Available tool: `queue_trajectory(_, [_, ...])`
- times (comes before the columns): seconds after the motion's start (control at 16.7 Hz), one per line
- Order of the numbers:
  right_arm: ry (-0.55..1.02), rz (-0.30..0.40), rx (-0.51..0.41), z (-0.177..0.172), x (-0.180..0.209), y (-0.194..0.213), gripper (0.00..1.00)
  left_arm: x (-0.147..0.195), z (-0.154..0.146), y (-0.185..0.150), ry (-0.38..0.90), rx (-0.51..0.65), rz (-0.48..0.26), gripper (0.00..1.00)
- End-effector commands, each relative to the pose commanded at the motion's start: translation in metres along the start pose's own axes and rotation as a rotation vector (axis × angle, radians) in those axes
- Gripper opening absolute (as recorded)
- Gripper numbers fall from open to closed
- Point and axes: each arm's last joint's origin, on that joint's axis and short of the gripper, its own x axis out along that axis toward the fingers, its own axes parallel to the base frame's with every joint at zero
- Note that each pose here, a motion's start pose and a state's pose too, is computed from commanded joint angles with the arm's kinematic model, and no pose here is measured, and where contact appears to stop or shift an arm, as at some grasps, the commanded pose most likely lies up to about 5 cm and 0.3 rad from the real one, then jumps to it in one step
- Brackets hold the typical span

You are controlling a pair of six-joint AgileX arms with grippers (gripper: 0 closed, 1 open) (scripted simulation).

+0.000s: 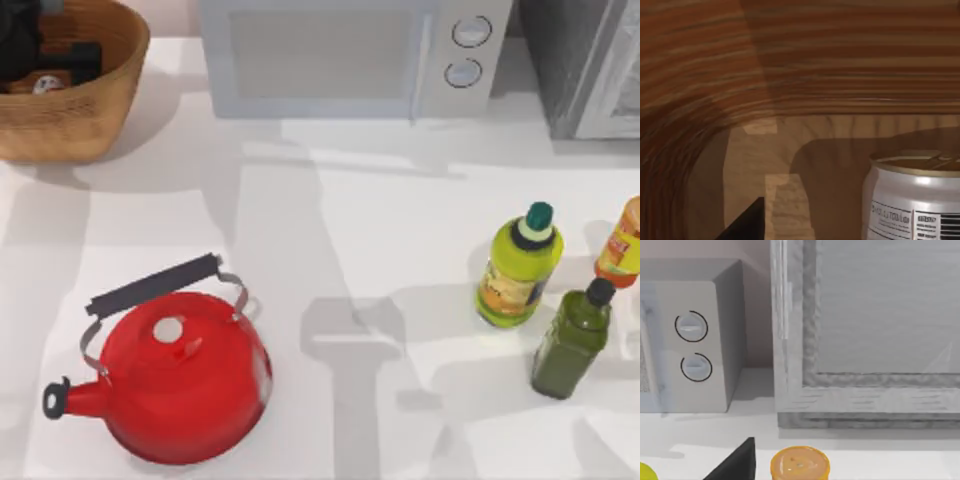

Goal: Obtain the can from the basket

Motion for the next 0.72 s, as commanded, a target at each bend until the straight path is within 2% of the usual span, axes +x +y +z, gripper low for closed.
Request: queue_trajectory(0.72, [0.0,0.0,0.0,0.0,0.0,0.0,1.0,0.0,0.0,0.0,0.0,0.0,0.0,0.1])
